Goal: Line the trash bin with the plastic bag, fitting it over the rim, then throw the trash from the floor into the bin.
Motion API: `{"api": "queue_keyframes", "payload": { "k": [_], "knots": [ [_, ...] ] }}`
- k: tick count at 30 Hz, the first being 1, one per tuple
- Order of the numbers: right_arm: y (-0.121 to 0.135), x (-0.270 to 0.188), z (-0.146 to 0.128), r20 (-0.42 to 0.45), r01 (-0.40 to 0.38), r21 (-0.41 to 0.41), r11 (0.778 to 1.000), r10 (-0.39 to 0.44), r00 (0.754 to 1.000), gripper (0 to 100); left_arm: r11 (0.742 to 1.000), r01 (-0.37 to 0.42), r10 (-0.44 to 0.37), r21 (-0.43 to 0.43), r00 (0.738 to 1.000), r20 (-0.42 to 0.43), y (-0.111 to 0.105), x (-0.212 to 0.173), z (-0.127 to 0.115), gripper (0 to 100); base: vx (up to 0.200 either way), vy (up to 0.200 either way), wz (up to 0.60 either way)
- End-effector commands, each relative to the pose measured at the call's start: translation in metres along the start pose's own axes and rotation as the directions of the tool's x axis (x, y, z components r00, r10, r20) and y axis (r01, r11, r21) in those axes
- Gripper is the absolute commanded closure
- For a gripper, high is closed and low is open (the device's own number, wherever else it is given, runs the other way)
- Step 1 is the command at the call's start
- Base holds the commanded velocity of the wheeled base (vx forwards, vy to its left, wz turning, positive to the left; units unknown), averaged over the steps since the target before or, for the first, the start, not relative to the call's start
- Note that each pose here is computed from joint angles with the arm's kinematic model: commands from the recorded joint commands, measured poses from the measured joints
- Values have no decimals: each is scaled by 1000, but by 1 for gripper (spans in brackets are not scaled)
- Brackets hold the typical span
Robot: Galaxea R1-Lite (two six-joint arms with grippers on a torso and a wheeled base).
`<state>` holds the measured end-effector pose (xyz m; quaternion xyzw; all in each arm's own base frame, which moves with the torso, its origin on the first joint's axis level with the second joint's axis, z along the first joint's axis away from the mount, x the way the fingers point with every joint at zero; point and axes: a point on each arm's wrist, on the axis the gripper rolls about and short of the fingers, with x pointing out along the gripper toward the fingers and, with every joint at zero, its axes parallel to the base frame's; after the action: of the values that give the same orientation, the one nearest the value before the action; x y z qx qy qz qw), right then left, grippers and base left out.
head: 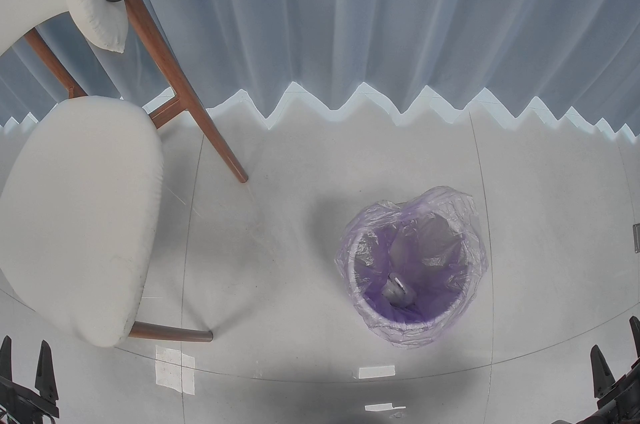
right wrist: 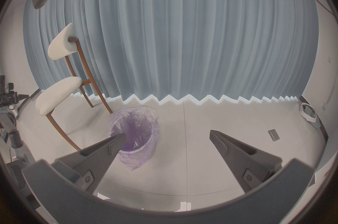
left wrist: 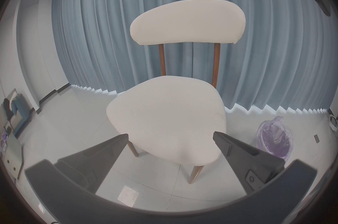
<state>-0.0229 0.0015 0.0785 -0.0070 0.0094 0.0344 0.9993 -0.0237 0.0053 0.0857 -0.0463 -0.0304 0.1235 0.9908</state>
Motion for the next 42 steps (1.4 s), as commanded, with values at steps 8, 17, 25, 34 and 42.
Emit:
{"api": "queue_keyframes", "payload": {
  "k": [8,17,25,34,42],
  "knots": [
    [0,-1,-3,7,0,-1,1000,0,1000,0,1000,0,0,-1,1000,-3,1,0,-5,0,-200,0,0],
    [0,-1,-3,7,0,-4,1000,0,1000,0,1000,-2,2,-1,1000,-2,0,0,-5,0,-67,0,0],
    [0,-1,-3,7,1,-3,1000,-1,1000,0,1000,-1,1,-1,1000,-10,1,0,-6,0,0,0,0],
    [0,0,-2,21,-4,-27,1000,5,1000,0,953,287,-280,101,957,-76,-6,0,-10,0,0,0,0],
    [0,0,-2,21,-3,-25,1000,3,1000,0,966,246,-240,80,968,-73,-5,-1,-10,0,0,0,0]
  ]
}}
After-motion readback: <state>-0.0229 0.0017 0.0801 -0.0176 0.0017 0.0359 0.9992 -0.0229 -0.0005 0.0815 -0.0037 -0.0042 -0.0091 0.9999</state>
